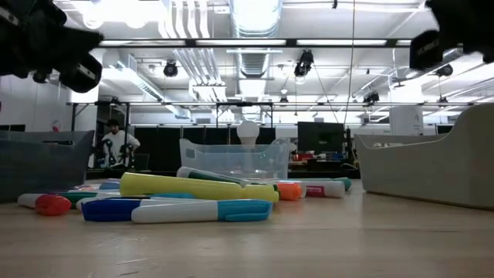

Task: Pick & Place Markers
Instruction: Put the light blue highlighter into the gray bin

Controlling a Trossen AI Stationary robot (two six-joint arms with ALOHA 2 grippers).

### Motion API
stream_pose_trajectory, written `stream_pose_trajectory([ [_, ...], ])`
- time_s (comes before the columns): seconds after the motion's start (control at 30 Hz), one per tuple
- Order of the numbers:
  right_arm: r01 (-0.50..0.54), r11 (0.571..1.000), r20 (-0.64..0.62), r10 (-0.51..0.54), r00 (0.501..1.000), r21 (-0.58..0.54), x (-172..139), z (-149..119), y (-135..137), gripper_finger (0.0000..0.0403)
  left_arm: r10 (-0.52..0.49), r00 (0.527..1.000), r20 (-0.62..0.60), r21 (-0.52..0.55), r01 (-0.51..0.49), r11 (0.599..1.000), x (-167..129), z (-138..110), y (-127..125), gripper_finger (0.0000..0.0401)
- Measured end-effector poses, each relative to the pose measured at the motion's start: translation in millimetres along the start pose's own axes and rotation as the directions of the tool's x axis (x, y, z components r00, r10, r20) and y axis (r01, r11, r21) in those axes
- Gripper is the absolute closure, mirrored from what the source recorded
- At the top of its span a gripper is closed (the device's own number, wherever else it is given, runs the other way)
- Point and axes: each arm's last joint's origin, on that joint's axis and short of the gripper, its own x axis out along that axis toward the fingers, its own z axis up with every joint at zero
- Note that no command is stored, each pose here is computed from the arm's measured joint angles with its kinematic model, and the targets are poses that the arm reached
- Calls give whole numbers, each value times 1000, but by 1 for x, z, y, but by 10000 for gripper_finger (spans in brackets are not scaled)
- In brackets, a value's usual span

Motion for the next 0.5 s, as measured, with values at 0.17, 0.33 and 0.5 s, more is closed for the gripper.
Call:
stream_pose_trajectory([
  [0.17, -56, 995, 181, 41, 983, 79, -2, 18, 4, 394, -19, 996, 85, -143, 31, 989, 0, 8, -2, 401],
  [0.33, -44, 998, 165, 37, 986, 35, -1, 16, 3, 394, -24, 994, 106, -119, 37, 992, -1, 10, -2, 401],
  [0.5, 40, 999, 101, -40, 994, 4, 4, 9, -1, 394, -25, 994, 105, -92, 35, 995, 0, 10, -2, 401],
])
